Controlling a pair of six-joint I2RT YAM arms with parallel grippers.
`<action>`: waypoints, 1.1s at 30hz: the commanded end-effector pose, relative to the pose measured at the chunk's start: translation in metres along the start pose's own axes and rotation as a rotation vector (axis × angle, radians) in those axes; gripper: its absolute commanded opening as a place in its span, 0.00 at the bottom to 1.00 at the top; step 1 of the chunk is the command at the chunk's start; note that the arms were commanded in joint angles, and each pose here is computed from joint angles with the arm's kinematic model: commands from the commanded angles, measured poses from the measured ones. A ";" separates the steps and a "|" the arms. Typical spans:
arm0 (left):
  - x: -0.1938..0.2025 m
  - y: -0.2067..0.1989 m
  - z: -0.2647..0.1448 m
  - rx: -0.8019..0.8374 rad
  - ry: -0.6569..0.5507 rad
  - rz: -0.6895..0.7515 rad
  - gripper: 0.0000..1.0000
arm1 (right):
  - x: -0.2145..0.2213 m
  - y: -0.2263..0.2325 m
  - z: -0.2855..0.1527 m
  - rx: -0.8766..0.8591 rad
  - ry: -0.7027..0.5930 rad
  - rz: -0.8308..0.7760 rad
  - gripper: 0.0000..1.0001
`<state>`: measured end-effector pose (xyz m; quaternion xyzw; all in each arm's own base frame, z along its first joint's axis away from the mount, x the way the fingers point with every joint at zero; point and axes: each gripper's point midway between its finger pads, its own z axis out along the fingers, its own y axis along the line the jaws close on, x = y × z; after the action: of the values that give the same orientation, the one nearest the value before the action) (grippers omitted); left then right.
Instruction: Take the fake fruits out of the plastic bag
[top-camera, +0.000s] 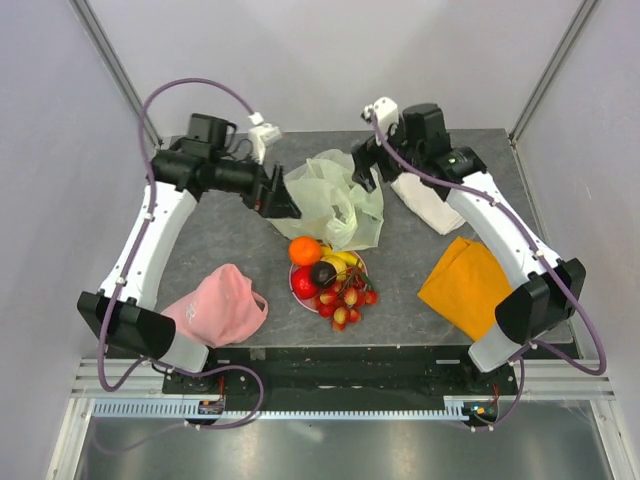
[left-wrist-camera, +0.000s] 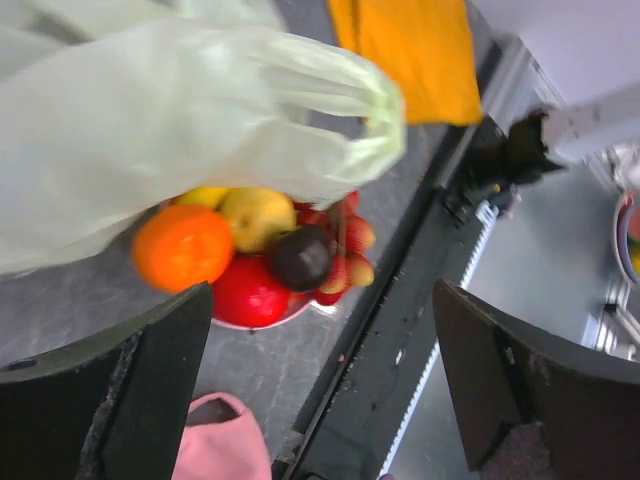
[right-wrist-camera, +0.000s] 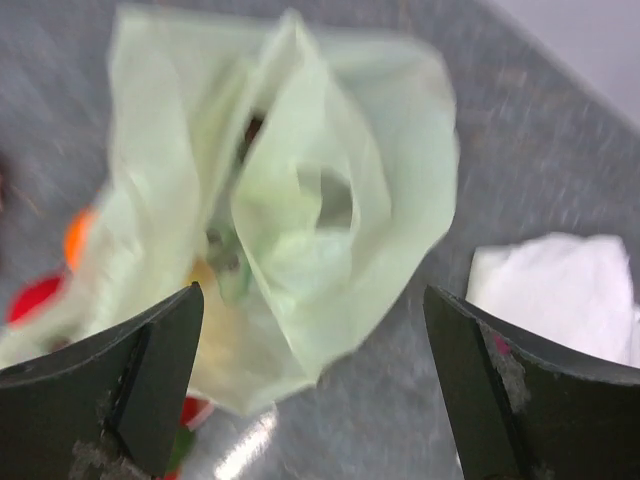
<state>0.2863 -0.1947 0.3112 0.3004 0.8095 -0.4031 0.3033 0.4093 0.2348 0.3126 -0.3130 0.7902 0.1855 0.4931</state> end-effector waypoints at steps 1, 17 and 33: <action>-0.003 -0.023 0.027 -0.018 0.038 0.148 0.99 | 0.073 -0.002 -0.001 0.028 0.165 -0.171 0.98; -0.042 -0.027 0.140 -0.341 0.013 0.464 0.99 | 0.118 -0.010 0.058 0.018 0.179 -0.193 0.98; -0.088 0.032 0.117 -0.613 -0.074 0.419 0.02 | 0.066 -0.108 0.098 0.126 -0.005 0.191 0.22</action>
<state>0.3595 -0.3040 0.2522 0.3643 0.8327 -0.0941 0.4062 0.4761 0.2165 0.1415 -0.2927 0.8529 0.1386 0.4094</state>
